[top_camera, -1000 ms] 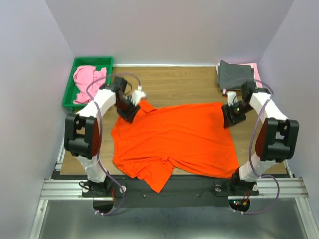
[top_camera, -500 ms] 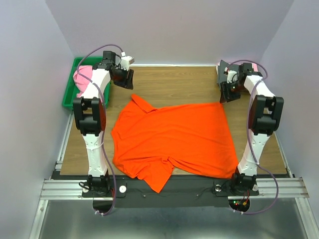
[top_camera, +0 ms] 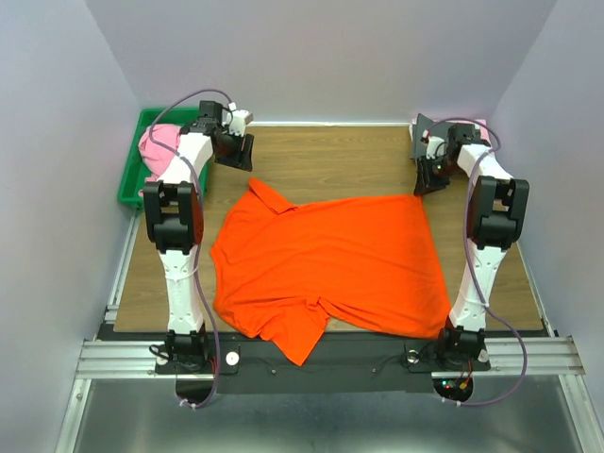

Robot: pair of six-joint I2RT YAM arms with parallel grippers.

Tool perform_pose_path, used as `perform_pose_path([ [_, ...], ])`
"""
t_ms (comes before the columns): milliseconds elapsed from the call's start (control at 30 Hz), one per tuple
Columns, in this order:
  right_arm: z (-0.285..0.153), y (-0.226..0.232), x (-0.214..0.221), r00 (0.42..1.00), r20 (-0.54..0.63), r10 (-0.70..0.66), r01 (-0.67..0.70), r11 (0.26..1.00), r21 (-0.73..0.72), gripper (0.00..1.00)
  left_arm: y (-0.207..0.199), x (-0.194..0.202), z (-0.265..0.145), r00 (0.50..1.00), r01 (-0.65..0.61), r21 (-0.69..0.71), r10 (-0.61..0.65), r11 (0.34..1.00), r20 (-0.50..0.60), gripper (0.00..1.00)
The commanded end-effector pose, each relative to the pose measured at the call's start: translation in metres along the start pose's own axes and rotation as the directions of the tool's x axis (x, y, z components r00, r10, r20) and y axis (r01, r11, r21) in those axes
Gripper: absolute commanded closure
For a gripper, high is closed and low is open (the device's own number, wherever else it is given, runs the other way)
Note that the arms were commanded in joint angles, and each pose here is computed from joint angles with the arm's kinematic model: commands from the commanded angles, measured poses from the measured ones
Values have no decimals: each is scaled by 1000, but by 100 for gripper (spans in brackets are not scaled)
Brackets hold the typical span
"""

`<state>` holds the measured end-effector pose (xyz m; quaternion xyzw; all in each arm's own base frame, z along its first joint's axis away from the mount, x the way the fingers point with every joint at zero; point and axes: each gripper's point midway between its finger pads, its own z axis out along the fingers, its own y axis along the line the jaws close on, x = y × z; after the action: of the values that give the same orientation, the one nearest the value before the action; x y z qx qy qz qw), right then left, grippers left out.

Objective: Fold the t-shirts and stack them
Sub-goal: Fold the tshirt

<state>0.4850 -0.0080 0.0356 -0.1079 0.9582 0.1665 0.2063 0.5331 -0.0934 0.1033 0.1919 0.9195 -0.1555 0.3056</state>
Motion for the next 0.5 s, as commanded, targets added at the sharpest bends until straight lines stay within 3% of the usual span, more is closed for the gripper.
perform_pose_path([
  [0, 2, 10, 0, 999, 26, -20, 22, 997, -69, 68, 13, -4, 11, 1000, 6, -42, -6, 999, 1, 35],
  [300, -2, 14, 3, 999, 23, -36, 38, 996, -78, 99, -10, 17, 26, 997, 57, 97, -52, 994, -53, 42],
  [467, -3, 14, 2, 999, 22, -36, 38, 996, -75, 99, -15, 22, 27, 996, 70, 125, -63, 990, -60, 45],
])
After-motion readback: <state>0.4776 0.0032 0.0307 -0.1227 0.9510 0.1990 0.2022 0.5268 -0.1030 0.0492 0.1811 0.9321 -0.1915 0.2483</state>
